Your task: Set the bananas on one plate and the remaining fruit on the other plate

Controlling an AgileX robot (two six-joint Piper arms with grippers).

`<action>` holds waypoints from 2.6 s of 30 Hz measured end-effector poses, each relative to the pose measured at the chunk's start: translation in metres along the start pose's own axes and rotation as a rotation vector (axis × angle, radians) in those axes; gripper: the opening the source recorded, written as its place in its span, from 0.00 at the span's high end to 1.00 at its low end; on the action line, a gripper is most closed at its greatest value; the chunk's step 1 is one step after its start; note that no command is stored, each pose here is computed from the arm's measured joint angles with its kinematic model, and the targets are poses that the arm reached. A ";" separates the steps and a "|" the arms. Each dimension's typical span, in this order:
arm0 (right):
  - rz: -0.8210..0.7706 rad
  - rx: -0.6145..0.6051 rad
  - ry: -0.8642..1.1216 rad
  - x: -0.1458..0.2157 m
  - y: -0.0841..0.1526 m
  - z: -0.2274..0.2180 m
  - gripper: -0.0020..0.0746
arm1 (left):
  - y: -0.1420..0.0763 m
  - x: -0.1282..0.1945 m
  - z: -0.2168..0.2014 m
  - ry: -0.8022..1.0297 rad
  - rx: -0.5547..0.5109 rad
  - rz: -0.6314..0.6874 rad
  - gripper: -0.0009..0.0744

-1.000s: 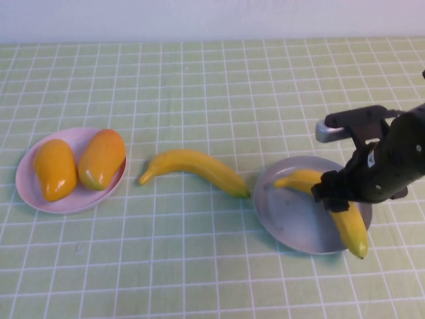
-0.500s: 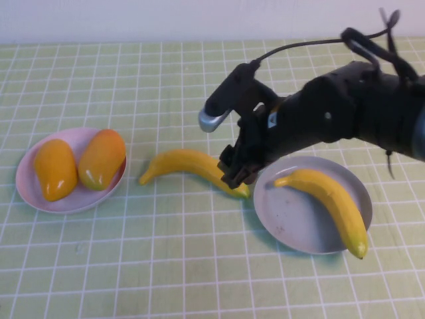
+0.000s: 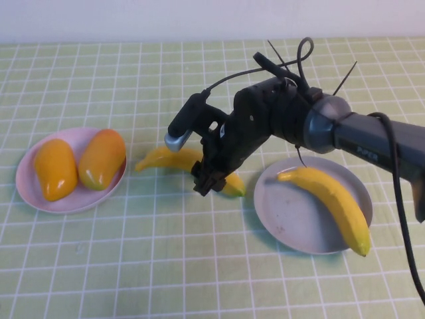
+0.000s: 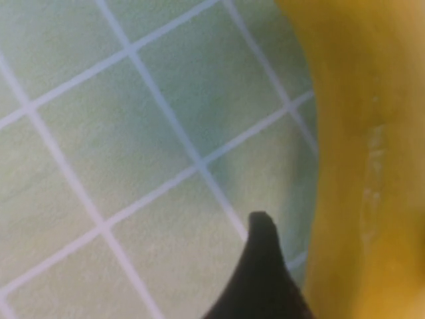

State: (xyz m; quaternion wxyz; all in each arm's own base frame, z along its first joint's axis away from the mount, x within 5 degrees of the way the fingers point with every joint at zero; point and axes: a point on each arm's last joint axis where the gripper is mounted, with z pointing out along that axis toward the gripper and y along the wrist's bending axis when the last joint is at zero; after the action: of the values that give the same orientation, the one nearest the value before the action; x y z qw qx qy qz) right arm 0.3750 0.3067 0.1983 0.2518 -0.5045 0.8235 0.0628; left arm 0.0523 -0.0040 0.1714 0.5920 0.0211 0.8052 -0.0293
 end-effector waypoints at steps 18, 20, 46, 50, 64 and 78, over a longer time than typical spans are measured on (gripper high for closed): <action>0.119 -0.002 0.021 0.001 -0.002 0.012 0.57 | 0.000 0.000 0.000 0.000 0.000 0.000 0.98; 0.195 0.006 0.011 -0.003 -0.003 -0.001 0.57 | 0.000 0.000 0.000 0.000 0.000 0.000 0.98; 0.708 0.151 0.233 0.130 0.007 -0.097 0.57 | 0.000 0.000 0.000 0.000 0.000 0.000 0.98; 0.711 0.146 0.278 0.133 0.009 -0.092 0.57 | 0.000 0.000 0.000 0.000 0.000 0.000 0.98; 0.749 0.147 0.281 0.134 0.009 -0.093 0.40 | 0.000 0.000 0.000 0.000 0.000 0.000 0.98; 0.724 0.133 0.181 0.126 0.035 -0.180 0.96 | 0.000 0.000 0.000 0.000 0.000 0.000 0.98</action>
State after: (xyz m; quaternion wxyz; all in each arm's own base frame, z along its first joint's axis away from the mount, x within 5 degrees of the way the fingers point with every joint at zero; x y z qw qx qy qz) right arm 0.2359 0.1587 0.2892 0.1718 -0.1667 0.9697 0.0493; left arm 0.0523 -0.0040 0.1714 0.5920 0.0211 0.8052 -0.0293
